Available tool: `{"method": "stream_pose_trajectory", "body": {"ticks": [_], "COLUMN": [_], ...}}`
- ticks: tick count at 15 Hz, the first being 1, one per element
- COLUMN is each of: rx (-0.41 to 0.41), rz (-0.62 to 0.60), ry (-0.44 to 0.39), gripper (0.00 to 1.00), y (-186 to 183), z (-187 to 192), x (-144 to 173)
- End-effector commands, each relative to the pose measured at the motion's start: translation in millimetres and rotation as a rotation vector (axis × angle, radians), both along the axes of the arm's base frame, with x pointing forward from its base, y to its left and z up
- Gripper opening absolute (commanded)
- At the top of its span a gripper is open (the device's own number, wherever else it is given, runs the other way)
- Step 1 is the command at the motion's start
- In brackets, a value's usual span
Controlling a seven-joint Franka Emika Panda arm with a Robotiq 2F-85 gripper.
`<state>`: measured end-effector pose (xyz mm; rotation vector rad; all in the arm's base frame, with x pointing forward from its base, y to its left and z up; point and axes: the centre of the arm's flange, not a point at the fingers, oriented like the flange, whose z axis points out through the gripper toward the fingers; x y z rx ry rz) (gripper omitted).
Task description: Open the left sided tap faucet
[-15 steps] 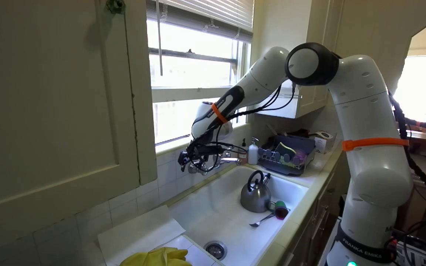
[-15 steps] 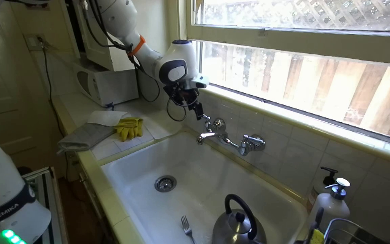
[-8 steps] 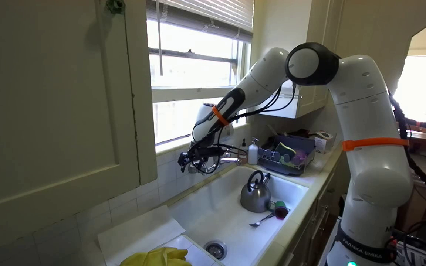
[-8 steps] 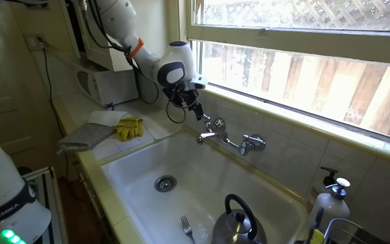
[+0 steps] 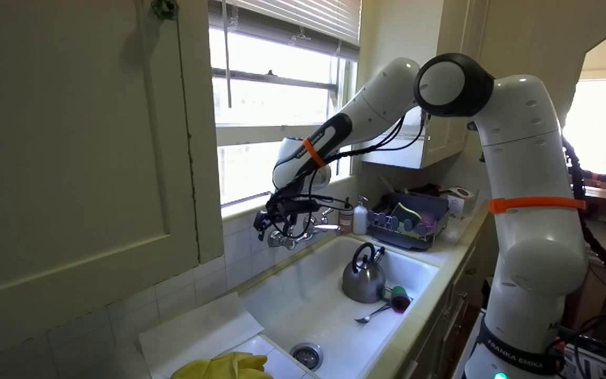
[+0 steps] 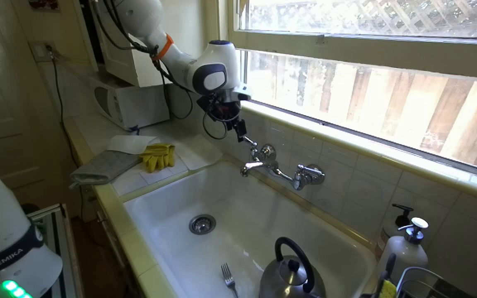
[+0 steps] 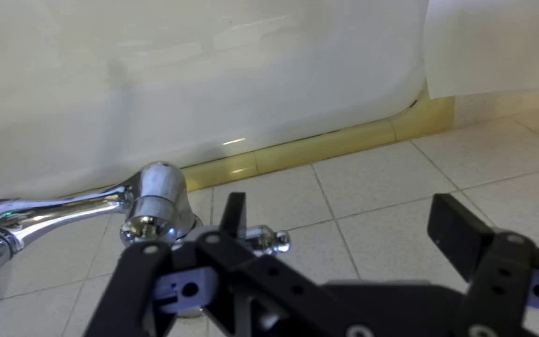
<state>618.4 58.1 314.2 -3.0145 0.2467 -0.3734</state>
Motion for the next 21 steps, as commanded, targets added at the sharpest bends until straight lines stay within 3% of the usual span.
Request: {"method": "stream_pose_trajectory", "body": {"ticks": [1,8,14,21], "rx": [-0.018,-0.044,-0.048,-0.056], "rz": [0.051,0.103,0.162,0.123], "ry": [0.067,0.143,0.193,0.190], "gripper": [1.00,1.00,1.00,1.00], "y": [-3.7,-32.6,-93.8,-157.5], "z": [22.8,46.2,63.1,73.6], "x": [-11.1,-35.6,-82.7,-122.2]}}
